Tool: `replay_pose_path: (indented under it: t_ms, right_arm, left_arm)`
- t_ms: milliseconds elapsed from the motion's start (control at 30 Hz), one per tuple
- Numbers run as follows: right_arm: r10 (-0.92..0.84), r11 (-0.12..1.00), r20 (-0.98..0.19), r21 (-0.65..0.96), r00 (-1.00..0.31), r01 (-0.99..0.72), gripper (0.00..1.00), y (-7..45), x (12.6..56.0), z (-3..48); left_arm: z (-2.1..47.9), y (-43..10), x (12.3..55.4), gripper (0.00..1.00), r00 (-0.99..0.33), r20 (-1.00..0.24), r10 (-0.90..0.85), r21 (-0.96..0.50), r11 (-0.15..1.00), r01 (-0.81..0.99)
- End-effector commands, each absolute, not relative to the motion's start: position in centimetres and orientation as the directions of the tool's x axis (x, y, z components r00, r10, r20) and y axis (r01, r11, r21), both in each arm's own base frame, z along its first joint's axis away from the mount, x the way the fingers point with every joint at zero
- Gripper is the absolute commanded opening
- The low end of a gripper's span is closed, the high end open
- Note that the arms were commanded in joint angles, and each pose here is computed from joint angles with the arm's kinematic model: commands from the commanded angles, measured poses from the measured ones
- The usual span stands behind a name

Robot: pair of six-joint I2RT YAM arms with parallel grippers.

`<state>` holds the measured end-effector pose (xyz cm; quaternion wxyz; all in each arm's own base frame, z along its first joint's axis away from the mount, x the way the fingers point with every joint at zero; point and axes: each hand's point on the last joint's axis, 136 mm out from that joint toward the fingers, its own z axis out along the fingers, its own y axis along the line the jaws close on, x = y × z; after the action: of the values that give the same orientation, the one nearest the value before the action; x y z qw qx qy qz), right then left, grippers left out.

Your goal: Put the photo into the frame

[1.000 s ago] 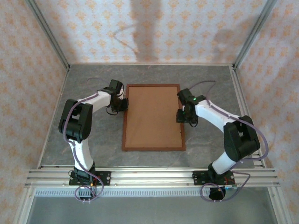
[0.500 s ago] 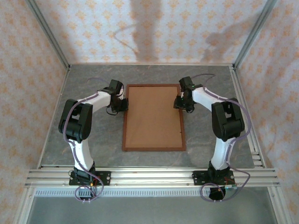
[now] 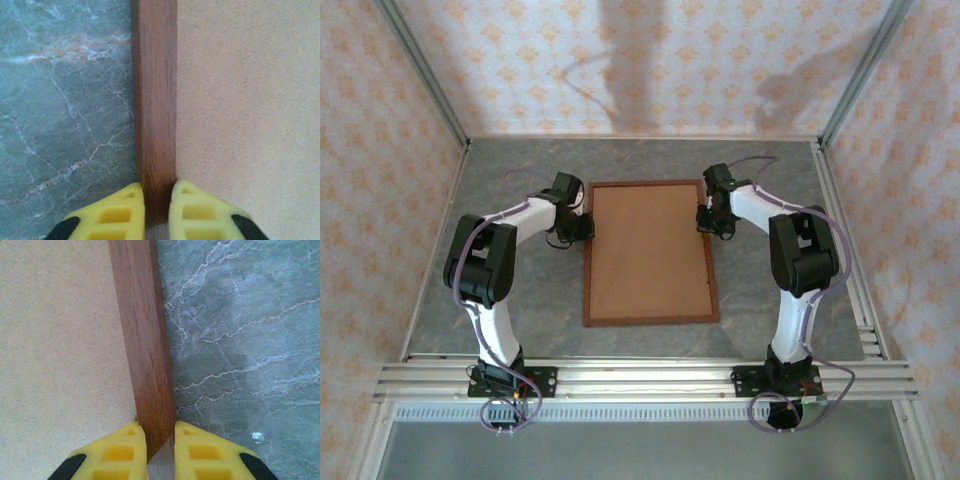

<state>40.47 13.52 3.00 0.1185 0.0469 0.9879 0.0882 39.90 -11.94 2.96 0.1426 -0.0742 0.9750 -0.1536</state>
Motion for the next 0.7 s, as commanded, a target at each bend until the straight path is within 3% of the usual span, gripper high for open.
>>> replay_pose_path:
  t_ms: [0,167,267,400,667]
  right_arm:
    - [0.102,0.989,-0.214,0.127,-0.971,0.076,0.14,12.4,39.8,2.1]
    - [0.097,0.99,-0.216,0.121,-0.972,0.072,0.14,12.3,39.9,2.0]
    - [0.094,0.99,-0.215,0.119,-0.972,0.07,0.14,12.4,40.0,1.9]
    - [0.094,0.989,-0.214,0.129,-0.972,0.067,0.14,12.6,40.1,1.8]
    - [0.086,0.99,-0.22,0.13,-0.972,0.058,0.14,12.7,40.4,2.0]
  left_arm:
    - [6.0,-12.4,40.9,0.23,-0.92,-0.329,-0.213,-0.356,0.93,-0.088]
    - [7.6,-10.9,42.8,0.45,-0.89,-0.378,-0.253,-0.333,0.935,-0.124]
    - [8.1,-10.0,43.9,0.49,-0.882,-0.4,-0.248,-0.295,0.946,-0.132]
    - [7.9,-9.3,45.3,0.47,-0.89,-0.392,-0.234,-0.255,0.957,-0.139]
    - [5.8,-9.1,47.4,0.29,-0.919,-0.344,-0.191,-0.193,0.972,-0.13]
